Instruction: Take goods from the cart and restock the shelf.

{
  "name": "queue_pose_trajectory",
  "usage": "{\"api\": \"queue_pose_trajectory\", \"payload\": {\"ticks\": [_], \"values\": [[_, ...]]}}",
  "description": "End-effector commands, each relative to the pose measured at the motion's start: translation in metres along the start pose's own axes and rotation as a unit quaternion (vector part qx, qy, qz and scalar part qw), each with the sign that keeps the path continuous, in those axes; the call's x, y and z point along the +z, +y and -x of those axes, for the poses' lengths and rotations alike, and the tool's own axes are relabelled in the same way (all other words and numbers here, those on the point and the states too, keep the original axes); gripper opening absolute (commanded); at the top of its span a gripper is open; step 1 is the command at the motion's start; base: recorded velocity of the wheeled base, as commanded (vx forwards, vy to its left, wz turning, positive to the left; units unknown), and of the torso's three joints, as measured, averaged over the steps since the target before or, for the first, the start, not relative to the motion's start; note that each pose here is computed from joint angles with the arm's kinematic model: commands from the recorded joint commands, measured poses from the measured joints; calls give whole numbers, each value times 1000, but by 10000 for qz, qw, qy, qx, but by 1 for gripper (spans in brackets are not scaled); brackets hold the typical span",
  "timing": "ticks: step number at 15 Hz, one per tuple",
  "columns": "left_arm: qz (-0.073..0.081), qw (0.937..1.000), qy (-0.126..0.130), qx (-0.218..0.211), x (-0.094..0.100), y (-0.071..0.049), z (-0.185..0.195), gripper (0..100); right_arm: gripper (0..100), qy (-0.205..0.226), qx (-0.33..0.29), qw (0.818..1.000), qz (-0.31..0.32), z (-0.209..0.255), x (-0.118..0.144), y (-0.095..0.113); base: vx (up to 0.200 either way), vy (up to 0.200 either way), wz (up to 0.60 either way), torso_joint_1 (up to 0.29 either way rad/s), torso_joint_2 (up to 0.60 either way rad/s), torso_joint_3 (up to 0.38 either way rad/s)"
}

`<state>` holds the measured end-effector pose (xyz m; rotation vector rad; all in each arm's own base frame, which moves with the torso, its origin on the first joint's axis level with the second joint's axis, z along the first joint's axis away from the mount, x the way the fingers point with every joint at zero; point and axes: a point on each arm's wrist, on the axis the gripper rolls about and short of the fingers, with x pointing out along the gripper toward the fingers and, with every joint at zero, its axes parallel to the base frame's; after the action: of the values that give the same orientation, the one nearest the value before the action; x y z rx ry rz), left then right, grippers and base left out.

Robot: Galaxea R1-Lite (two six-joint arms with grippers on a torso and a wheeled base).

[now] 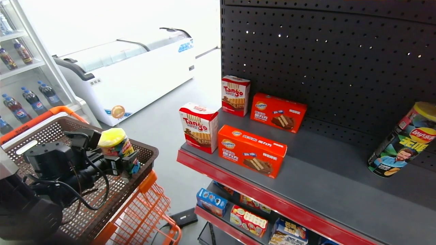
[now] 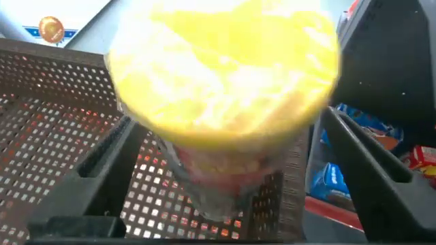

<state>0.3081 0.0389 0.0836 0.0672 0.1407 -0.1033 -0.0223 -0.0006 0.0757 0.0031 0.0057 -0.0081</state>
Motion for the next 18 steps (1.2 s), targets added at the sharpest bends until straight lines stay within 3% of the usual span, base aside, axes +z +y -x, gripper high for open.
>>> {"api": "queue_pose_trajectory", "payload": {"ticks": [1, 11, 12, 18], "values": [[20, 10000, 73, 46, -10, 6, -15, 100, 100, 10, 10, 10000, 1, 0, 0, 0, 0, 0, 0, 0, 0, 0], [-15, 9999, -157, -39, -26, 14, -72, 100, 100, 2, 2, 10000, 1, 0, 0, 0, 0, 0, 0, 0, 0, 0], [-33, 9998, -165, -46, -24, 14, -75, 0, 100, 2, -6, 10000, 1, 0, 0, 0, 0, 0, 0, 0, 0, 0], [-85, 9991, -387, -148, -10, 5, -78, 0, 100, 10, 2, 10000, 1, 0, 0, 0, 0, 0, 0, 0, 0, 0]]}}
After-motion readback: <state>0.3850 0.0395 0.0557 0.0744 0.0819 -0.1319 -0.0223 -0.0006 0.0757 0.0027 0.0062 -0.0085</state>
